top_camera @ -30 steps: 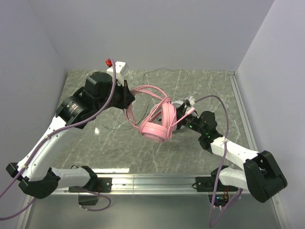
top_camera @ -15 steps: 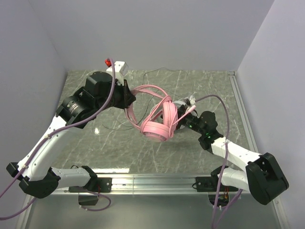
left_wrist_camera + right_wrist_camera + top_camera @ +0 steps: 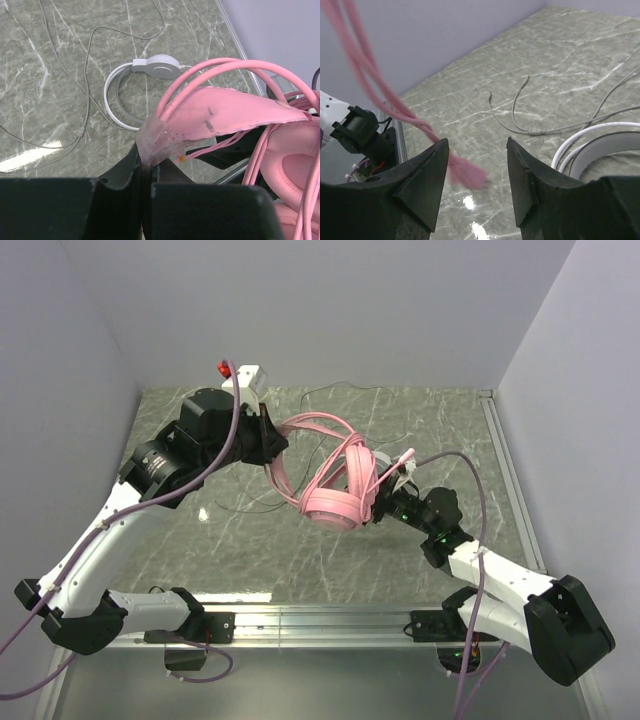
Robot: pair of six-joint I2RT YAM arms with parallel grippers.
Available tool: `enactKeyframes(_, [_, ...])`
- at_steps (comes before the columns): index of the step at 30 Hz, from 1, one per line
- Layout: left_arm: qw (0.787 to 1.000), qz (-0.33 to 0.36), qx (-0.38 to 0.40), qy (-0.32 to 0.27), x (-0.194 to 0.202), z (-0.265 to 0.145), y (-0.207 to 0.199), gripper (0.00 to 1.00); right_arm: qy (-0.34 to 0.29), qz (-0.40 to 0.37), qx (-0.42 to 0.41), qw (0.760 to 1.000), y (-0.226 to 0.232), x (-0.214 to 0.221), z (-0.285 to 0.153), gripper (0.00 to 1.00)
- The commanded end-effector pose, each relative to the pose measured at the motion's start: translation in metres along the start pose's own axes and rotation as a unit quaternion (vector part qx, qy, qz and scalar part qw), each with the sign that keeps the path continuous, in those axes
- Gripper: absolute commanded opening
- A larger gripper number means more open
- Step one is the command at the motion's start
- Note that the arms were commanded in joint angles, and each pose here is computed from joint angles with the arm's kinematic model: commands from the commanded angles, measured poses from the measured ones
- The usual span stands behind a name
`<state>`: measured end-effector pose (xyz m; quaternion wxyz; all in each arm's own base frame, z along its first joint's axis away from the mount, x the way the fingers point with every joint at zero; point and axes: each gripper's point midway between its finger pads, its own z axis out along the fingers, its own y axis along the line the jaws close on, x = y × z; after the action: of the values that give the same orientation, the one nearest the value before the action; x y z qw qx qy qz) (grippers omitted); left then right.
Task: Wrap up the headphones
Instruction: Wrap the headphone cable with the right arm
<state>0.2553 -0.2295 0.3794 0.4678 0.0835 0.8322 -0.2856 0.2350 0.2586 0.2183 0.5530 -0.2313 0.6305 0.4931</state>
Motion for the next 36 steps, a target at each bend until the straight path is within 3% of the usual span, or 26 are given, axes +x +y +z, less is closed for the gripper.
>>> enactKeyframes(1, [0.995, -0.036, 0.047, -0.075, -0.046, -0.016, -0.027, 0.00, -0.030, -0.031, -0.012, 0.999, 0.008, -0.017, -0.001, 0.58])
enactKeyframes(11, [0.995, -0.036, 0.063, -0.072, -0.047, -0.019, -0.033, 0.00, -0.041, -0.050, -0.022, 0.998, 0.016, -0.023, -0.005, 0.65])
enactKeyframes(22, [0.995, -0.035, 0.061, -0.068, -0.047, -0.019, -0.034, 0.00, -0.049, -0.070, 0.054, 0.995, -0.011, -0.037, 0.001, 0.65])
enactKeyframes(32, [0.995, -0.038, 0.068, -0.066, -0.049, -0.021, -0.037, 0.00, -0.050, -0.097, -0.025, 0.994, 0.021, -0.032, 0.020, 0.69])
enactKeyframes(36, [0.995, -0.038, 0.072, -0.063, -0.049, -0.021, -0.039, 0.00, -0.056, -0.098, -0.009, 0.994, 0.014, -0.038, 0.028, 0.67])
